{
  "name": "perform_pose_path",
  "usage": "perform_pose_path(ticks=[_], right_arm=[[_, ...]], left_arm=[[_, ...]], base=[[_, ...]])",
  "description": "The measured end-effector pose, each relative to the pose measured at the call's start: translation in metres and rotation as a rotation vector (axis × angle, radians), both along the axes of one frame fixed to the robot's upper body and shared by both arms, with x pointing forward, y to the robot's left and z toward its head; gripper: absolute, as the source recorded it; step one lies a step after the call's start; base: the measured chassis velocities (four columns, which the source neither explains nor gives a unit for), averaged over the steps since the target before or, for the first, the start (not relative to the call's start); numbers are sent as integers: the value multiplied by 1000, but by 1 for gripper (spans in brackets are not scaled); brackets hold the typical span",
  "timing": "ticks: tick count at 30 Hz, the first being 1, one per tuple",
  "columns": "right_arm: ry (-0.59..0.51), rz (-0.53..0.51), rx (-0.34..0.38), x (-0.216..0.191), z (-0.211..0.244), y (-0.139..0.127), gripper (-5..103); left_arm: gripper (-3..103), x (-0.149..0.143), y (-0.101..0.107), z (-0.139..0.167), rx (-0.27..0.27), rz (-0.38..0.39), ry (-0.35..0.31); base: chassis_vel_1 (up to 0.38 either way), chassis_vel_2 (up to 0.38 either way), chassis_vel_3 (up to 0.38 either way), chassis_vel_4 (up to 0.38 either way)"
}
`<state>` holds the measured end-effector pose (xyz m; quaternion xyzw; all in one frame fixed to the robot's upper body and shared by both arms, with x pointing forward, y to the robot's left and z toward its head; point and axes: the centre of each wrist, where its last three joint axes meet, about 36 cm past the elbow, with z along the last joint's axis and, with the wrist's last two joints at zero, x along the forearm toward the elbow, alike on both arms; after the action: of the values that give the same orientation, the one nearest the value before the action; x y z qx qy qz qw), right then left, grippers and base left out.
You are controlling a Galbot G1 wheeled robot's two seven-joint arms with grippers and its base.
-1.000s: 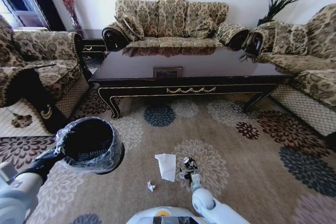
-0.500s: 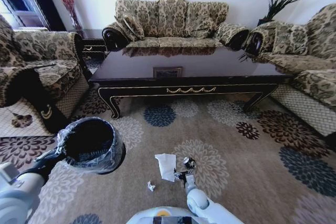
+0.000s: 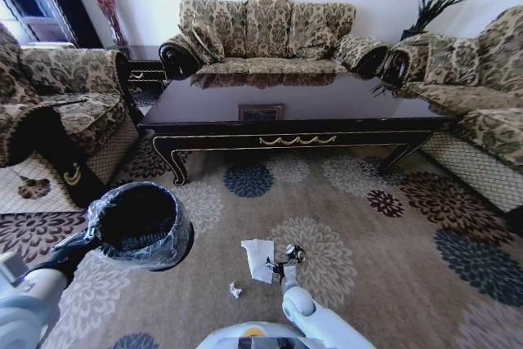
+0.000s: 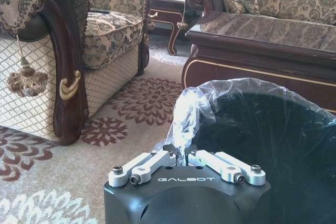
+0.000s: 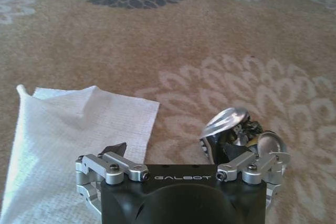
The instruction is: Move to the front of the table and pick up the trash from the floor, then place it into the trash bin.
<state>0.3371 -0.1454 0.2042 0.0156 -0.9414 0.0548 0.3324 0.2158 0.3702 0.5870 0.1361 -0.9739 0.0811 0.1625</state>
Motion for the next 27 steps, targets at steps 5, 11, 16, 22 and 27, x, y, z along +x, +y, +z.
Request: perform_pose_path(ticks=[5,11,16,22,27], right_arm=[[9,-12,-22,-4,2,-9,100],[16,-20,-32,-5,-1,-12,100],[2,-32,-22,4,-3,-7,100],[-3,-43,-30,14,-7,-8,100],[-7,-59,-40,21,-8,-13,100]], left_arm=[[5,0,0,0,-1,-1,-3],[5,1,-1,0,-4,-3,-2],[5,0,-1,-1,-5,-1,2],[5,-1,-1,-2,-8,3,6],[5,-1,-1,-2,-5,3,4]], base=[[0,0,0,0],[0,0,0,0],[0,0,0,0],[0,0,0,0],[0,0,0,0]])
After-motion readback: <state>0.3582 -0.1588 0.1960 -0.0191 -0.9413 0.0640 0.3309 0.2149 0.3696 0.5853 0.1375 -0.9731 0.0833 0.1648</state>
